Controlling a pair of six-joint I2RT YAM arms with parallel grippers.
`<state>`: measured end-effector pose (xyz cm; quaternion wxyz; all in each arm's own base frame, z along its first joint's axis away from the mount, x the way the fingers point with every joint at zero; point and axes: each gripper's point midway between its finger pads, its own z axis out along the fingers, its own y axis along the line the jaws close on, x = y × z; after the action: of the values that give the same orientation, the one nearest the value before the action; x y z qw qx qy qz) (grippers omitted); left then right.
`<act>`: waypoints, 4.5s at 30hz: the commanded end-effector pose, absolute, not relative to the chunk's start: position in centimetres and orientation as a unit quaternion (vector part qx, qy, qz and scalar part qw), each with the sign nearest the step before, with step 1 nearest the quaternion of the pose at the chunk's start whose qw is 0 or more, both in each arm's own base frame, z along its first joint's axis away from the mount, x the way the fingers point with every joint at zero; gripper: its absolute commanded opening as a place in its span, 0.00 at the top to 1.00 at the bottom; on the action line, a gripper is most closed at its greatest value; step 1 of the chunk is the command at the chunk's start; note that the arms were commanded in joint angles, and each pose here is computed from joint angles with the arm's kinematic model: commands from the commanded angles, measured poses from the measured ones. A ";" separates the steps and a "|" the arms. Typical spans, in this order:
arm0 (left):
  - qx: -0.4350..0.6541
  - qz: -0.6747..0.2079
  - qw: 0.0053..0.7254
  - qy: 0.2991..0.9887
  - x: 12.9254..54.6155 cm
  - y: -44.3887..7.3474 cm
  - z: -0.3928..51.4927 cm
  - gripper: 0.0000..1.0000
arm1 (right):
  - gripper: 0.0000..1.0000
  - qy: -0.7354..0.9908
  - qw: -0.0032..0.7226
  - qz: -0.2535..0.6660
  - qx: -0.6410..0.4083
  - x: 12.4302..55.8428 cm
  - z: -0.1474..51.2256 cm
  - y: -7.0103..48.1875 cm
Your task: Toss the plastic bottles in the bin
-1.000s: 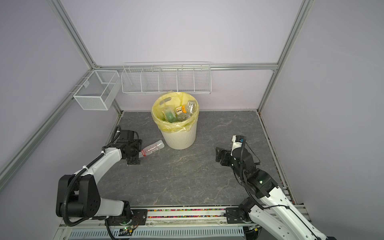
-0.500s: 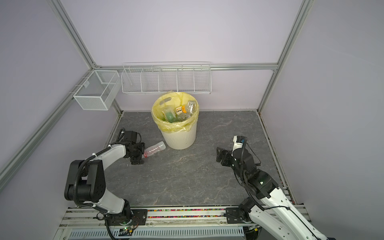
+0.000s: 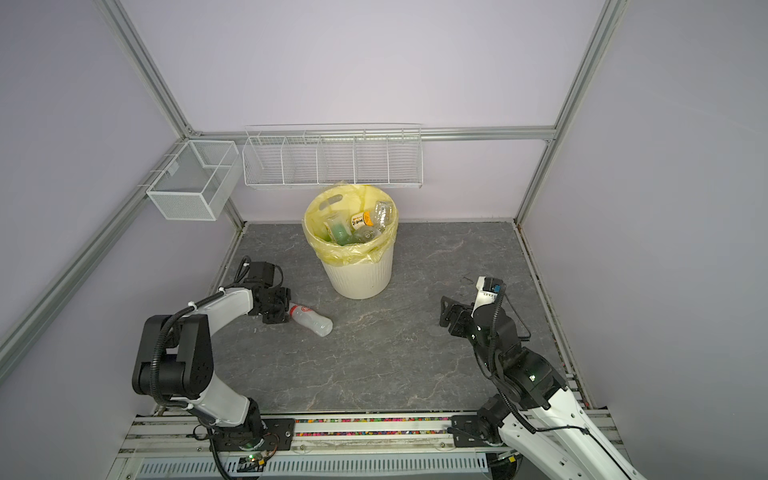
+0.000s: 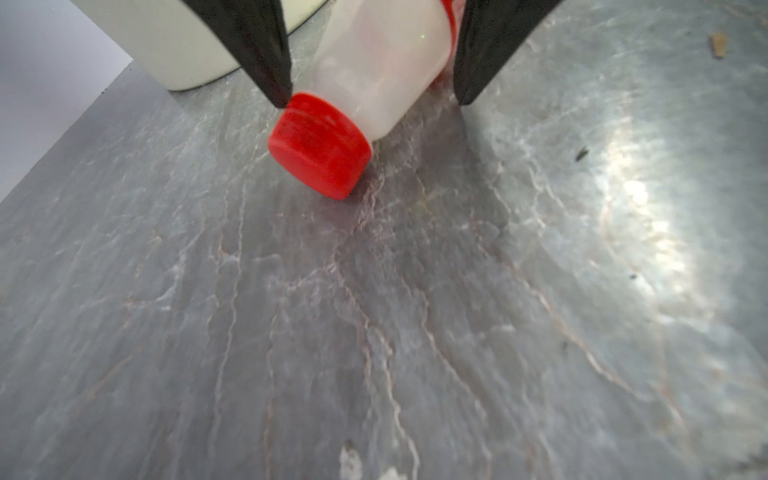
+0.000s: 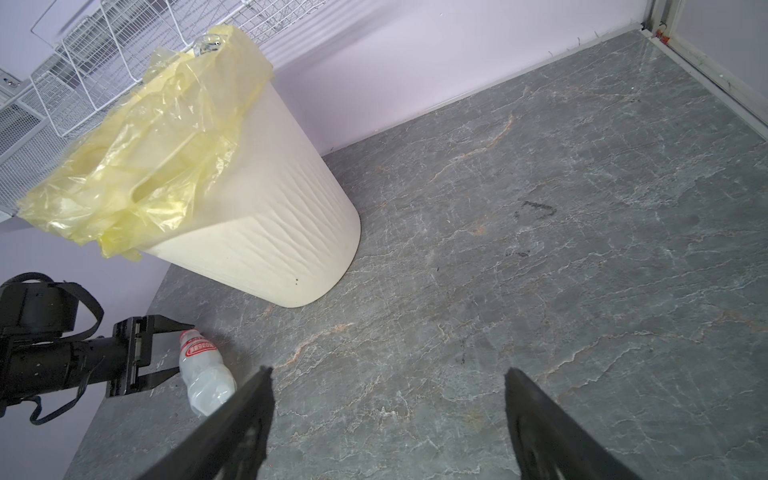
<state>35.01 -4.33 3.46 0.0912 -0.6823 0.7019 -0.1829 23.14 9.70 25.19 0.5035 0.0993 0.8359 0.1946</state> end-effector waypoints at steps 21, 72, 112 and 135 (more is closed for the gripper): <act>-0.615 -0.220 0.056 0.755 35.6 -6.1 0.3 0.86 | 0.12 0.839 0.500 0.185 0.111 23.1 24.8 9.2; -0.239 -0.422 0.410 0.773 32.5 -5.6 36.0 0.94 | 0.12 0.876 0.456 0.141 0.066 28.0 21.7 13.3; -0.152 -0.390 0.464 0.781 47.3 -15.2 49.7 0.00 | 0.12 0.861 0.475 0.159 0.093 25.6 22.5 11.2; -0.172 -0.204 0.505 0.821 40.5 -5.3 37.5 0.00 | 0.12 0.878 0.465 0.090 0.072 27.3 22.6 10.7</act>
<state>41.11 -6.16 34.90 0.4460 -0.1922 0.8466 -0.2177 27.08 11.79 21.90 0.4583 0.0680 0.8785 0.1163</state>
